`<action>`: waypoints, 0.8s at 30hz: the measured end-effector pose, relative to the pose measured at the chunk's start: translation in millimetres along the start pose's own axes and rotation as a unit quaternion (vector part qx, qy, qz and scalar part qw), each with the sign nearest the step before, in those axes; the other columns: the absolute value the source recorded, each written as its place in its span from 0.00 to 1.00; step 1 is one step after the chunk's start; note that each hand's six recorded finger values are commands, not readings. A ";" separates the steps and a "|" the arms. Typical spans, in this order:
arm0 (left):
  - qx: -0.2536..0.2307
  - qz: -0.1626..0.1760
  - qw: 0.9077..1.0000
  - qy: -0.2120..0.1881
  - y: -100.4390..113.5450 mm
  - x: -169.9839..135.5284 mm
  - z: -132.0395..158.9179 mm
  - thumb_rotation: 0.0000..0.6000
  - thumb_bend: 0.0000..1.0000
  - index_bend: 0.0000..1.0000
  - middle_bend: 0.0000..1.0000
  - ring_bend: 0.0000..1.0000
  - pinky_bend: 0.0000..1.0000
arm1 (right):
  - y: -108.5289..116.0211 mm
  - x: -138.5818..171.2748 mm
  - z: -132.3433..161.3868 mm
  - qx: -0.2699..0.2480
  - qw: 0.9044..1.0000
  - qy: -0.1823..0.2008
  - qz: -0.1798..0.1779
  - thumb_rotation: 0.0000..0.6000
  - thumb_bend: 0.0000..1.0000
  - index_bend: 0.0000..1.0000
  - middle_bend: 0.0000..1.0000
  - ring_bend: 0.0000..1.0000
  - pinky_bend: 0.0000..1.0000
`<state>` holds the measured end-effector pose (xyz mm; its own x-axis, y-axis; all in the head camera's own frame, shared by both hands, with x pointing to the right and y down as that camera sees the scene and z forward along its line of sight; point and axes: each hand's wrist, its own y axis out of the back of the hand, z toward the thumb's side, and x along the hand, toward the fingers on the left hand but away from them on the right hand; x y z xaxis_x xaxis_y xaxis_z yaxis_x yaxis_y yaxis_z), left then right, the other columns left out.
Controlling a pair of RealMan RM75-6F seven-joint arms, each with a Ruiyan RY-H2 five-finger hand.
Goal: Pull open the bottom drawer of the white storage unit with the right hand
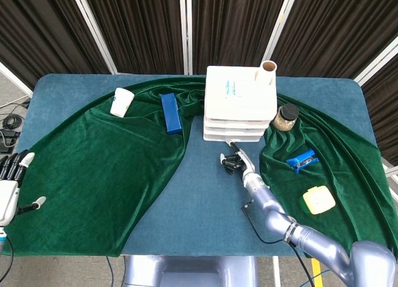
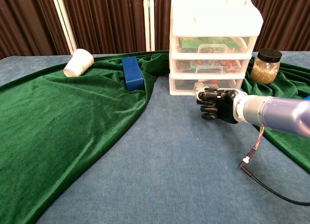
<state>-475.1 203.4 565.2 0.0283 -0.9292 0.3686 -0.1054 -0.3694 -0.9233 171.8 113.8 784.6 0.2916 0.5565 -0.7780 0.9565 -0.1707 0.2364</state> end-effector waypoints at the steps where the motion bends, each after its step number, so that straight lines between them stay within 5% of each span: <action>1: 0.000 0.000 1.000 0.000 -0.1 0.0 0.0 1.00 0.08 0.00 0.00 0.00 0.00 | 0.4 -0.5 0.0 -0.002 1.000 0.000 0.000 1.00 0.53 0.11 0.95 0.96 0.90; 11: 0.002 -0.006 1.000 -0.005 -1.8 -0.8 2.1 1.00 0.08 0.00 0.00 0.00 0.00 | -2.4 -4.1 -0.1 -0.022 1.000 -0.011 0.011 1.00 0.54 0.27 0.95 0.96 0.90; 24: 0.001 -0.007 1.000 -0.002 -1.8 -0.5 0.9 1.00 0.08 0.00 0.00 0.00 0.00 | -6.2 2.0 -0.8 -0.028 0.999 -0.014 0.025 1.00 0.54 0.28 0.95 0.96 0.90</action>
<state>-474.0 204.5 566.6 0.0344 -0.9236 0.3817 -0.1022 -0.3832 -0.9180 166.4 116.6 782.0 0.3396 0.5251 -0.7803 0.9395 -0.1507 0.3075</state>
